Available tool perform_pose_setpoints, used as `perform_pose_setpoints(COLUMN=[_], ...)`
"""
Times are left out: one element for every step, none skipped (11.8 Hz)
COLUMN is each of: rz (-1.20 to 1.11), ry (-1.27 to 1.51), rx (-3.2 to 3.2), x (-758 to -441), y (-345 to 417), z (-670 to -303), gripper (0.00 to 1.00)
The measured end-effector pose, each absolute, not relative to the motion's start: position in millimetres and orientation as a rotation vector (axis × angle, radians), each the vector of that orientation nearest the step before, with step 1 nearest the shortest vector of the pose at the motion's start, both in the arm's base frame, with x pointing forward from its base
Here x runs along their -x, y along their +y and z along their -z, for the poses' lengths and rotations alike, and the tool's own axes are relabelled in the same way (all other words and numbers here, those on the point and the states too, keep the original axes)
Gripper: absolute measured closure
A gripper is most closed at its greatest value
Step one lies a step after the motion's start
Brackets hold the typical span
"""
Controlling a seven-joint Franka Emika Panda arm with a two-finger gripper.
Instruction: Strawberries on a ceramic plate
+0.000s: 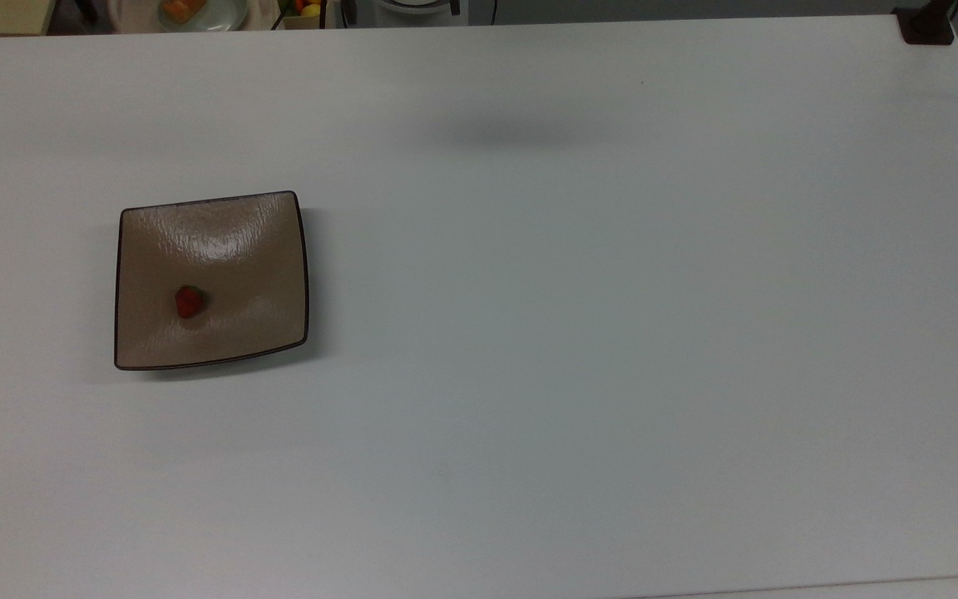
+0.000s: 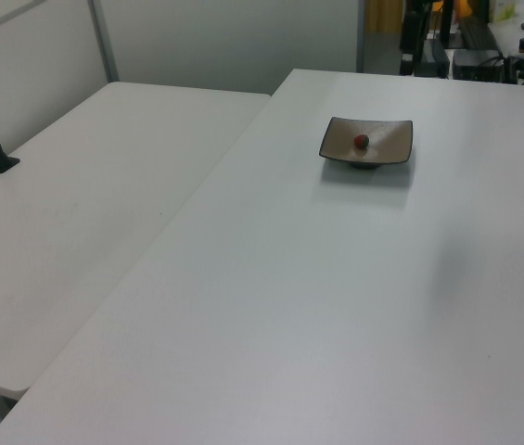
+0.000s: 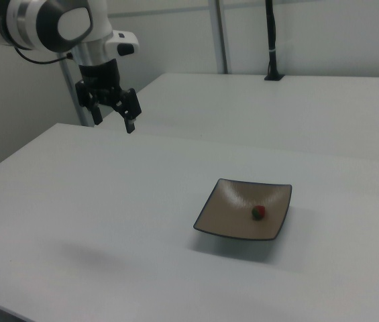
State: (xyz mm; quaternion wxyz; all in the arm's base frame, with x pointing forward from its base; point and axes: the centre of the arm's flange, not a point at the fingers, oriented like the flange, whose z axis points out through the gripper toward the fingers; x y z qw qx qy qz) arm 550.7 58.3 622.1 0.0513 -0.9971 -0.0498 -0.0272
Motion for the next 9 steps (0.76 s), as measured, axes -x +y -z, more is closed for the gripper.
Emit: perform_pose_setpoints(rz=[0.082,0.082,0.098,0.102,0.095,0.091,0.093,0.095,0.096], ry=[-0.149,-0.161,-0.187,-0.224,-0.236,-0.235,-0.227,-0.215,-0.208], rx=[3.039,3.057,3.082,3.096,3.100,3.101,3.102,3.103,3.104], x=[-554.4,-558.5,-563.1,-566.4,-568.0,-568.8,-569.0,-569.1,-569.2], y=[56.7,54.4,51.5,49.2,46.8,42.2,36.8,32.2,29.8], z=[-616.6,-611.1,-606.8,-601.7,-597.5,-596.2,-596.7,-597.1,-597.4], gripper=[0.00,0.00,0.00,0.00,0.00,0.00,0.00,0.00,0.00])
